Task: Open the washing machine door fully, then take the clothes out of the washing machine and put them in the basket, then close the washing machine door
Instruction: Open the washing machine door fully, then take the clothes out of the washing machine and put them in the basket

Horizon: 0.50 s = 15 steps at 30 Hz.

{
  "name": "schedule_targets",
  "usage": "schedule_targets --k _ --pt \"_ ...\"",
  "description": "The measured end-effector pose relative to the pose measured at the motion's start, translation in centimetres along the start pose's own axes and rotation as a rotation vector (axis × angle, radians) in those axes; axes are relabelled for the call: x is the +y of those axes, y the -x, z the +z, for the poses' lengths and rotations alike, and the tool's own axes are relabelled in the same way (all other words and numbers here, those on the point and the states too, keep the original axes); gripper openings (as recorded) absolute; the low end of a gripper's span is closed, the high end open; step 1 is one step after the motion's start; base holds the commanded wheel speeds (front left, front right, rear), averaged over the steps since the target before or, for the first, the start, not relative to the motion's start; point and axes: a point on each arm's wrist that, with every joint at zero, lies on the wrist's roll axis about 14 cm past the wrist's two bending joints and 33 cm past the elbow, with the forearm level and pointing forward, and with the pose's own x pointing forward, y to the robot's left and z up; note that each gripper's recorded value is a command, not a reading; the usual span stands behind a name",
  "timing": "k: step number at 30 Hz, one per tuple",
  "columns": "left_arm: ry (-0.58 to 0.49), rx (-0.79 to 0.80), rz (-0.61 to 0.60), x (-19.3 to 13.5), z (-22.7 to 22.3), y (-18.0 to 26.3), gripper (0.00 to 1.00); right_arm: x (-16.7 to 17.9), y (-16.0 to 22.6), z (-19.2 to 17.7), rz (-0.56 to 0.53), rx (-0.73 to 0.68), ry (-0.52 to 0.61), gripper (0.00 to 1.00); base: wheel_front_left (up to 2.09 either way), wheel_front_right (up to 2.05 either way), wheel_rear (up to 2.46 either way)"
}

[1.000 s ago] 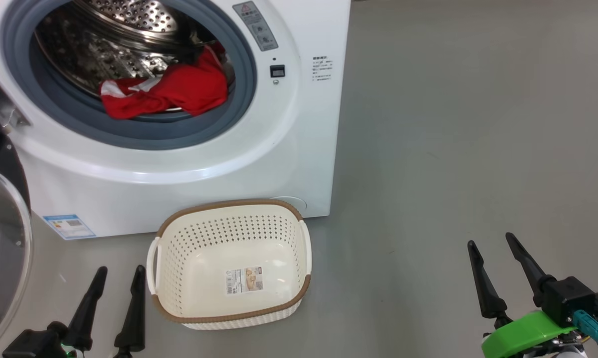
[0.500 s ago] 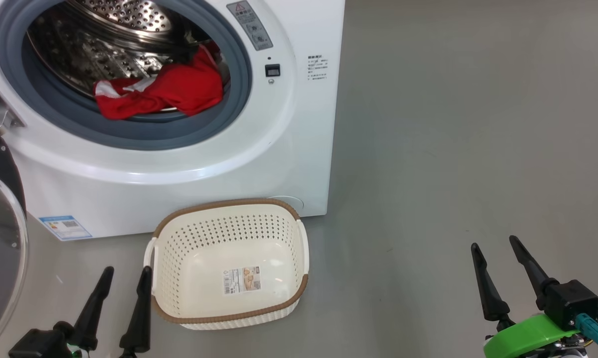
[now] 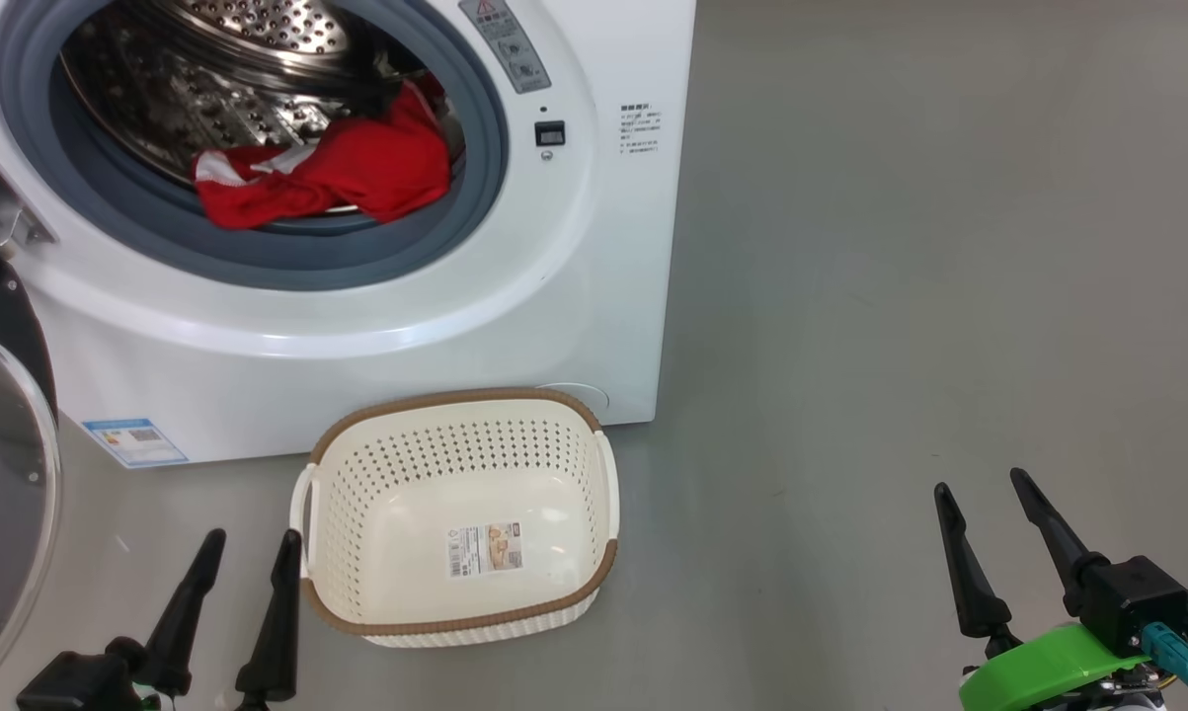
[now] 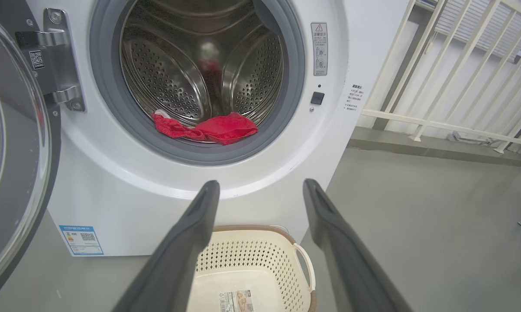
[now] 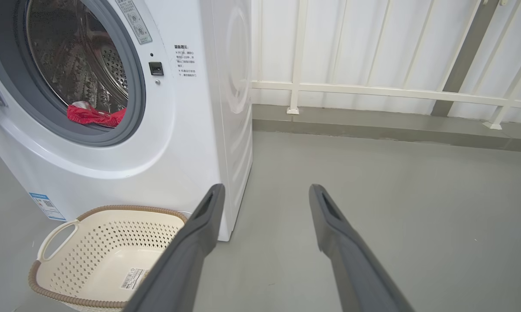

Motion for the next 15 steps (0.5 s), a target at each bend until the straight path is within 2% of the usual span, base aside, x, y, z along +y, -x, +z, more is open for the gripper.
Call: schedule_targets --k 7,15 --pt "0.028 0.004 0.008 0.22 -0.20 -0.11 1.00 0.03 -0.06 -0.28 0.000 0.008 -0.001 1.00 0.09 -0.09 0.00" --pt "0.026 0.007 0.004 0.34 -0.17 -0.17 1.00 0.11 -0.05 -0.42 0.002 0.013 -0.002 1.00 0.76 -0.76 0.00"
